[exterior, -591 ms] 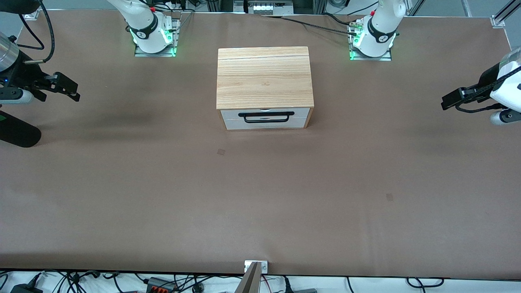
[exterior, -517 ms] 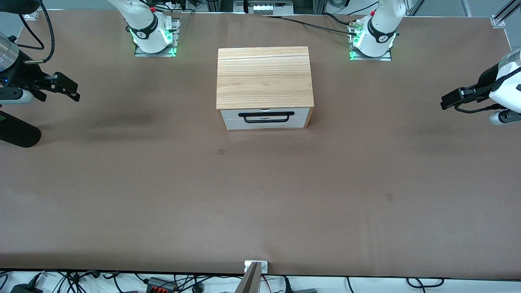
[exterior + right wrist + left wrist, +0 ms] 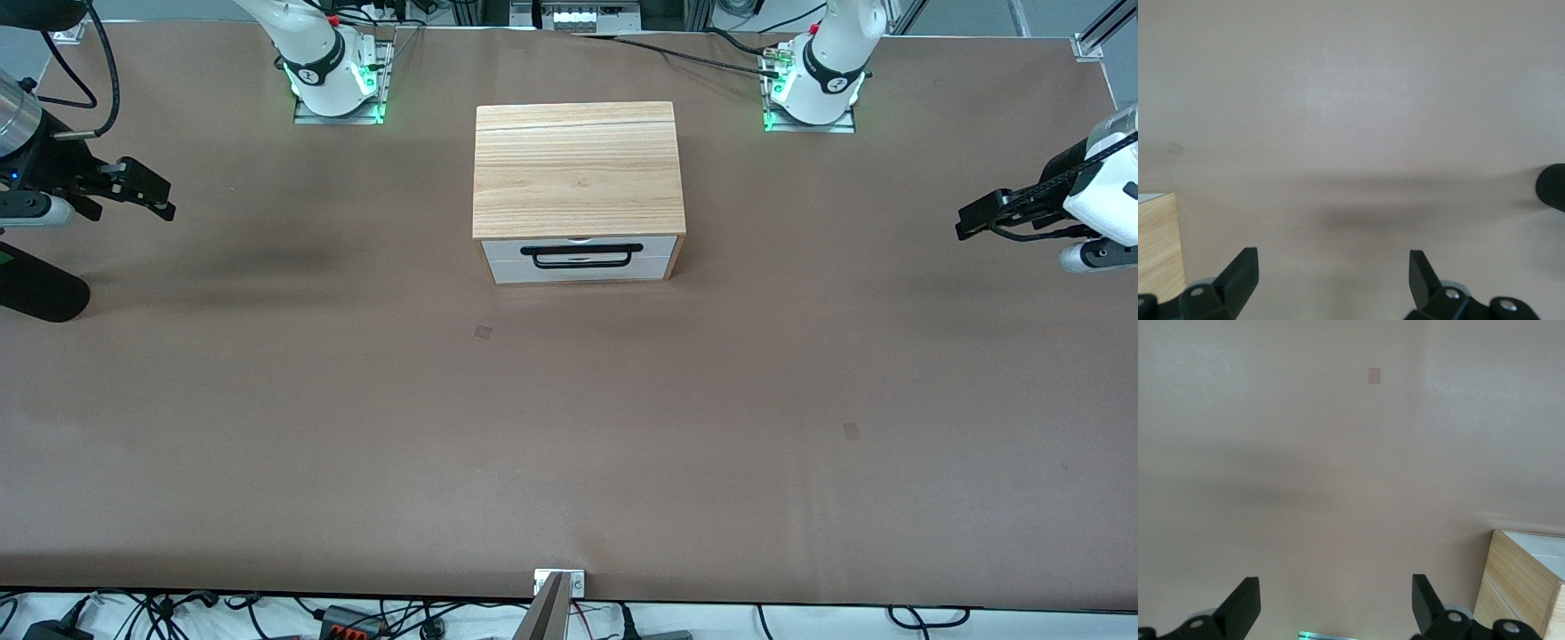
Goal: Pull top drawer with both arms simultaneously
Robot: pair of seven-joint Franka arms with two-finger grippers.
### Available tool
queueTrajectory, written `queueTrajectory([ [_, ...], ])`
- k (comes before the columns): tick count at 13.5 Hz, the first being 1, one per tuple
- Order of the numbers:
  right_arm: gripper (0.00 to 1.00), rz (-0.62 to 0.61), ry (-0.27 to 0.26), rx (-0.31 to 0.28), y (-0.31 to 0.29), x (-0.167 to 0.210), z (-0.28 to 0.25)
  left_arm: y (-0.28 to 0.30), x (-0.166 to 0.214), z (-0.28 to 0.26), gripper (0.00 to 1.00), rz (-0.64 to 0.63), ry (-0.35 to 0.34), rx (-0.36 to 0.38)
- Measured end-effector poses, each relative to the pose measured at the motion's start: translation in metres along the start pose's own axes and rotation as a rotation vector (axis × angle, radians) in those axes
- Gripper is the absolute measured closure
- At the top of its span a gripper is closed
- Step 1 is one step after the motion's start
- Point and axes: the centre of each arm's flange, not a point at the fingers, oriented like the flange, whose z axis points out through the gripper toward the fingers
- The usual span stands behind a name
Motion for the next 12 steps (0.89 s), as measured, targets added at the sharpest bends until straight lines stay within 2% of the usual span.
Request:
queueTrajectory([
  [2, 0.00, 0.003, -0.006, 0.000, 0.002, 0.001, 0.003, 0.000, -0.001, 0.001, 0.00, -0.011, -0.013, -0.002],
  [4, 0.00, 0.008, -0.018, 0.001, 0.004, 0.003, 0.009, 0.000, -0.003, 0.003, 0.00, -0.078, -0.032, -0.002],
  [8, 0.00, 0.002, -0.056, 0.001, 0.001, 0.009, 0.026, 0.013, -0.001, 0.012, 0.00, -0.147, -0.072, -0.057],
  [12, 0.00, -0.047, -0.144, 0.000, -0.025, 0.031, 0.079, 0.071, 0.020, 0.045, 0.00, -0.114, -0.098, -0.068],
])
